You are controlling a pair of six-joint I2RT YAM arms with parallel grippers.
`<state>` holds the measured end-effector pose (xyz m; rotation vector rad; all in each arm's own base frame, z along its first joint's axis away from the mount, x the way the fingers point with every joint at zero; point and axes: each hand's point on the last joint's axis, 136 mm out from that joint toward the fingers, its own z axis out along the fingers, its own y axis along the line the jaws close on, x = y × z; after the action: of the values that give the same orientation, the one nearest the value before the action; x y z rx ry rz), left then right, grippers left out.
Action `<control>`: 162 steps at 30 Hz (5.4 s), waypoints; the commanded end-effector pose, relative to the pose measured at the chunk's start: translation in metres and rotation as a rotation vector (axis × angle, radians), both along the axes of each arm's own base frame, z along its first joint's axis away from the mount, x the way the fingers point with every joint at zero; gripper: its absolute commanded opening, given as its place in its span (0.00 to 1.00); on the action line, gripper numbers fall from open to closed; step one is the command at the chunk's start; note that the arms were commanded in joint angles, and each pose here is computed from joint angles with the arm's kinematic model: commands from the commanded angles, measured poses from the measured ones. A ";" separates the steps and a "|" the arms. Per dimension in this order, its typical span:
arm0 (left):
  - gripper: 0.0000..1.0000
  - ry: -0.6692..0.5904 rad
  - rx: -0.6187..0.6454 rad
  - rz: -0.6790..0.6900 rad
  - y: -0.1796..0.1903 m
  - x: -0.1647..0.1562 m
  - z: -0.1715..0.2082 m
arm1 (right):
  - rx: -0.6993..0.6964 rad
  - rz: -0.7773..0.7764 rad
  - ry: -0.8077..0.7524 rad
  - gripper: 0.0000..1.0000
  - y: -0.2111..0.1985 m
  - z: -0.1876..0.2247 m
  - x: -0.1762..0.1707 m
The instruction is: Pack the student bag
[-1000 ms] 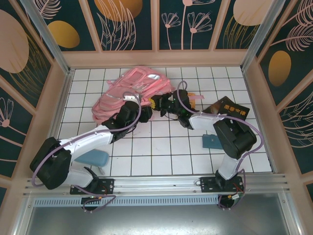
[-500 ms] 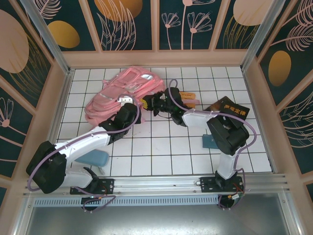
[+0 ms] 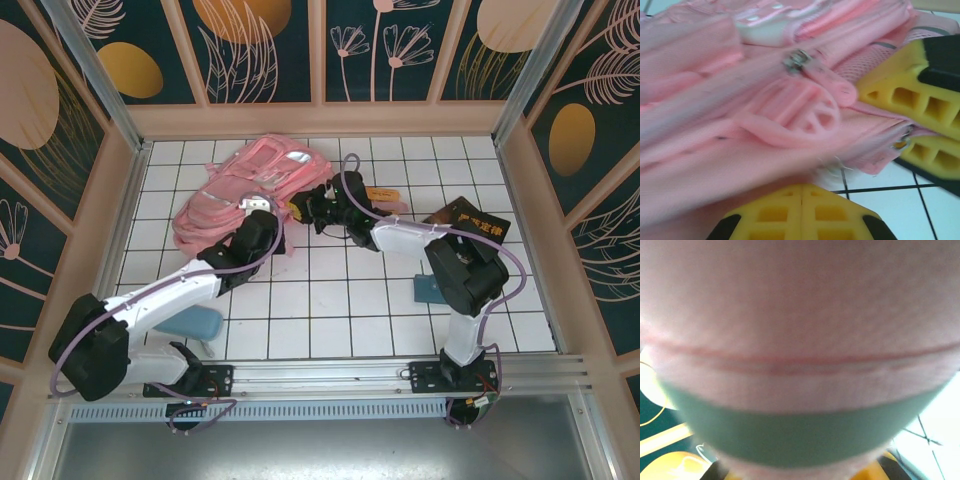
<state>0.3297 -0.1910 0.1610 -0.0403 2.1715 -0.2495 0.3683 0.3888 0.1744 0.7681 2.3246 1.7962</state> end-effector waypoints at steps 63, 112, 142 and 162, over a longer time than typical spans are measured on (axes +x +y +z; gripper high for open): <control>0.42 0.377 0.566 -0.319 -0.029 0.070 -0.065 | -0.674 0.356 -0.649 0.50 -0.148 -0.068 -0.007; 0.00 0.084 0.641 -0.250 -0.001 0.075 0.046 | -0.591 0.502 -1.006 0.65 -0.104 -0.028 -0.023; 0.00 0.008 0.581 -0.195 -0.001 0.079 0.074 | -0.491 0.734 -1.077 0.38 -0.081 -0.063 -0.032; 0.00 0.015 0.565 -0.188 -0.003 0.079 0.072 | -0.554 0.707 -1.131 0.19 -0.083 -0.070 -0.025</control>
<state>0.3914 -0.1903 0.1837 0.6331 2.3236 0.3121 0.3452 0.3028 0.0949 -0.9596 2.1287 1.0821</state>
